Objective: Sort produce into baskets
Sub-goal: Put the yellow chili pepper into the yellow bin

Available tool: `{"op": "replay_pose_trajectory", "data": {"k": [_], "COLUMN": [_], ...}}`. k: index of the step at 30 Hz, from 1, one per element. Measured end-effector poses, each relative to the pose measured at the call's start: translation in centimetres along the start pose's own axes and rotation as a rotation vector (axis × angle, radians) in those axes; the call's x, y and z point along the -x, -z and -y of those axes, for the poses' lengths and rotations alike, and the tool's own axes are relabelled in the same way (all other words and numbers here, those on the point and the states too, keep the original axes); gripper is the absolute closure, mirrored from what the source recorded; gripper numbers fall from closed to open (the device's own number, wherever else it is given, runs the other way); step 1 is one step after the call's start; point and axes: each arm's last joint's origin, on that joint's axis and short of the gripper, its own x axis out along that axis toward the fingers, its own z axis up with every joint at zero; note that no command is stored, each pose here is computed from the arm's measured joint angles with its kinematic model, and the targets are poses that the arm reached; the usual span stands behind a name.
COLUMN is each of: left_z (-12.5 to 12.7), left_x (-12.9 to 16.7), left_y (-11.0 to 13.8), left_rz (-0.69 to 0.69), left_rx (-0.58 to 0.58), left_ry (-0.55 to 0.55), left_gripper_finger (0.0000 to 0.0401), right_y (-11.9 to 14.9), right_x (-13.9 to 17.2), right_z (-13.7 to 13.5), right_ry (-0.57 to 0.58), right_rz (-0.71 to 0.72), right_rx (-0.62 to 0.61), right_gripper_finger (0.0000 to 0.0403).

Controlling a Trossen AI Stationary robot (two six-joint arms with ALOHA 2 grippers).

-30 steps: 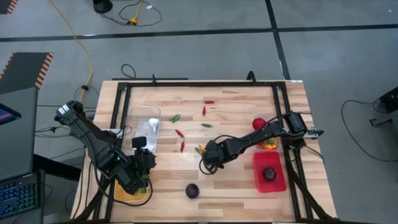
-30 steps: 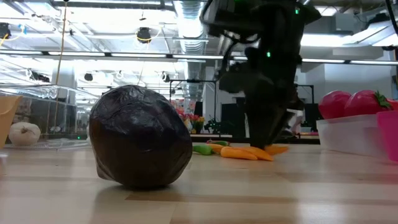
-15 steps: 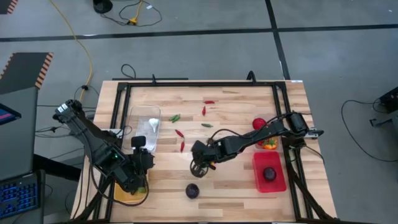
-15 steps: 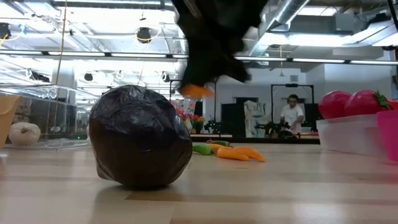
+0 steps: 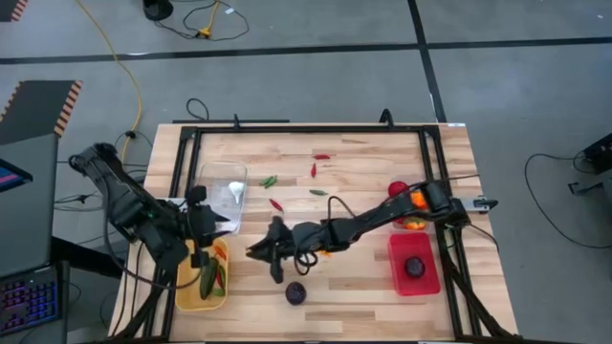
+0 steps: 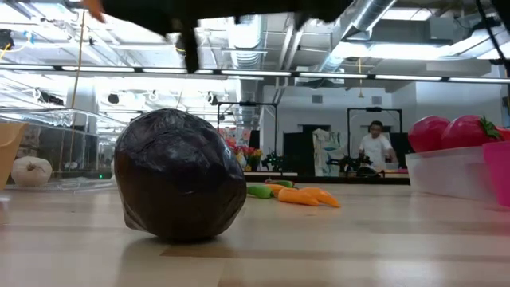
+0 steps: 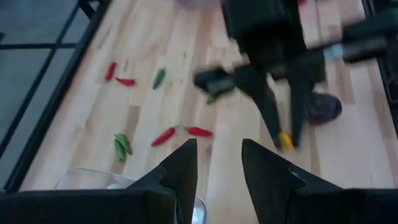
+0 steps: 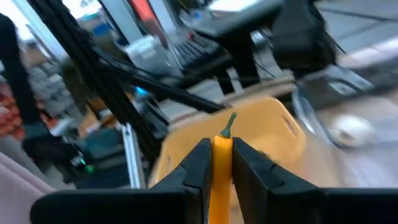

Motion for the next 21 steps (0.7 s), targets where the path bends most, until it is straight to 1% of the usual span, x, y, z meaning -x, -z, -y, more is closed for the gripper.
{"op": "replay_pose_trajectory", "data": {"k": [4, 8, 11, 13, 18, 21], "left_z": [-0.8, -1.1, -1.1, -1.1, -1.1, -1.1], "left_x": [0.6, 0.9, 0.9, 0.9, 0.9, 0.9], "left_y": [0.0, 0.0, 0.0, 0.0, 0.0, 0.0], "left_rz": [0.040, 0.053, 0.053, 0.052, 0.052, 0.052], "left_rx": [0.020, 0.028, 0.027, 0.025, 0.007, 0.001], "left_ry": [-0.013, -0.016, -0.017, -0.017, -0.018, -0.018], "left_gripper_finger": [0.0287, 0.0287, 0.0287, 0.0287, 0.0287, 0.0287], "right_y": [1.1, 2.5, 3.1, 3.2, 3.8, 3.8], "right_x": [-3.0, -6.1, -8.0, -8.9, -10.4, -10.7], "right_z": [0.6, 1.4, 1.9, 2.2, 3.3, 3.8], "right_ry": [-0.045, -0.052, -0.062, -0.070, -0.090, -0.118], "right_rz": [0.057, 0.076, 0.105, 0.129, 0.148, 0.134], "right_rx": [-0.004, -0.007, -0.013, -0.033, -0.148, -0.158], "right_gripper_finger": [0.0318, 0.0318, 0.0318, 0.0318, 0.0318, 0.0318]}}
